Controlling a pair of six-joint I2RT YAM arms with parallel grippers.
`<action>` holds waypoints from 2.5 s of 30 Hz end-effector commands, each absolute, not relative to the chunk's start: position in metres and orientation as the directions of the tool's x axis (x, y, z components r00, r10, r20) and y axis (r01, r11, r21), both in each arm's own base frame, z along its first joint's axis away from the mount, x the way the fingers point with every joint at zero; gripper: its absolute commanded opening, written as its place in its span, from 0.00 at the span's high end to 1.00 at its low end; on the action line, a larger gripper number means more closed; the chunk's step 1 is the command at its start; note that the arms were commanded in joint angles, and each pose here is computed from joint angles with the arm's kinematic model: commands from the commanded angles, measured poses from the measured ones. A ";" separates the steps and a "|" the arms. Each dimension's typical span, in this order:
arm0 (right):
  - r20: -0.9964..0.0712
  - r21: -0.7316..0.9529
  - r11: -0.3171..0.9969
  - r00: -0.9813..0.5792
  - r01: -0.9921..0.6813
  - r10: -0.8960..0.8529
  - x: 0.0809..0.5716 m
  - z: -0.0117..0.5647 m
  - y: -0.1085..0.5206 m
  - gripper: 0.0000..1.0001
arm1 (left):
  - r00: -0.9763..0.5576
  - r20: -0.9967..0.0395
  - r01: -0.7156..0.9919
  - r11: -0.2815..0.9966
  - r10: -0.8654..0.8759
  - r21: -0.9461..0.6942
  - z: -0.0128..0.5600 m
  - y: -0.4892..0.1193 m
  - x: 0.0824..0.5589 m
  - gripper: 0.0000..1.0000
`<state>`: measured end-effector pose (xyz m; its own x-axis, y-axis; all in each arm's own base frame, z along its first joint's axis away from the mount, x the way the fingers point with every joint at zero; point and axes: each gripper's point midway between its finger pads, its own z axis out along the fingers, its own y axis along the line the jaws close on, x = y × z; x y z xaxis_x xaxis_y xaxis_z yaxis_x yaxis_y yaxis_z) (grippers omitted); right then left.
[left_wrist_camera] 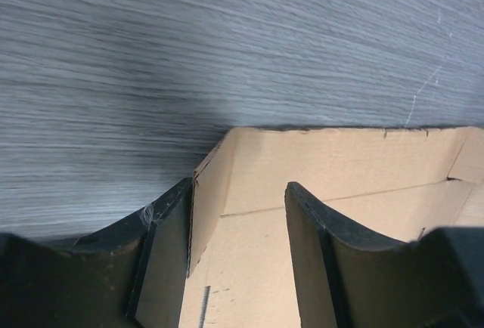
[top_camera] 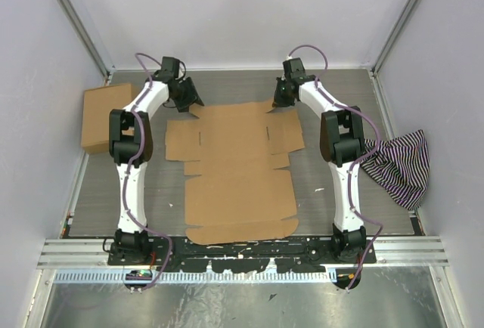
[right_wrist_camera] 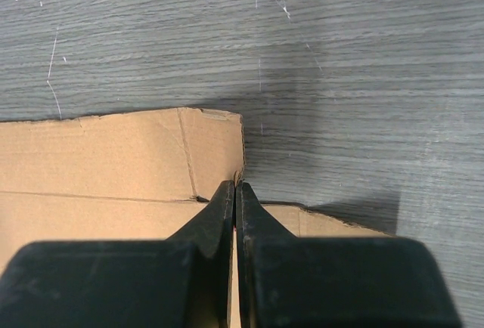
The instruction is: Fold the paper box
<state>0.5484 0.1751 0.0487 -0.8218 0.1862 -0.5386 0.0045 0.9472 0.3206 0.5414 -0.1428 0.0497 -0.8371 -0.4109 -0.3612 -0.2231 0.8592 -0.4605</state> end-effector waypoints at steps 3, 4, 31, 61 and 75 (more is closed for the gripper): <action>-0.584 0.349 0.934 -0.797 -0.075 0.154 0.553 0.083 0.188 0.97 | -0.840 -0.401 -0.128 0.851 -0.367 -0.510 0.076 -0.182 0.545 0.43; -0.587 0.348 0.934 -0.795 -0.080 0.151 0.554 0.084 0.190 0.96 | -0.840 -0.401 -0.124 0.851 -0.364 -0.511 0.076 -0.185 0.546 0.44; -0.624 0.421 0.869 -0.778 -0.260 0.070 0.563 0.102 0.242 0.55 | -0.886 -0.295 -0.186 0.856 -0.358 -0.482 0.012 -0.203 0.538 0.47; -0.663 0.416 0.872 -0.743 -0.258 0.096 0.565 0.119 0.253 0.51 | -0.832 -0.387 -0.157 0.839 -0.396 -0.521 0.110 -0.162 0.539 0.39; -0.666 0.295 0.956 -0.719 -0.011 0.197 0.430 0.167 0.138 0.17 | -0.736 -0.436 -0.221 0.793 -0.517 -0.567 0.158 -0.125 0.376 0.29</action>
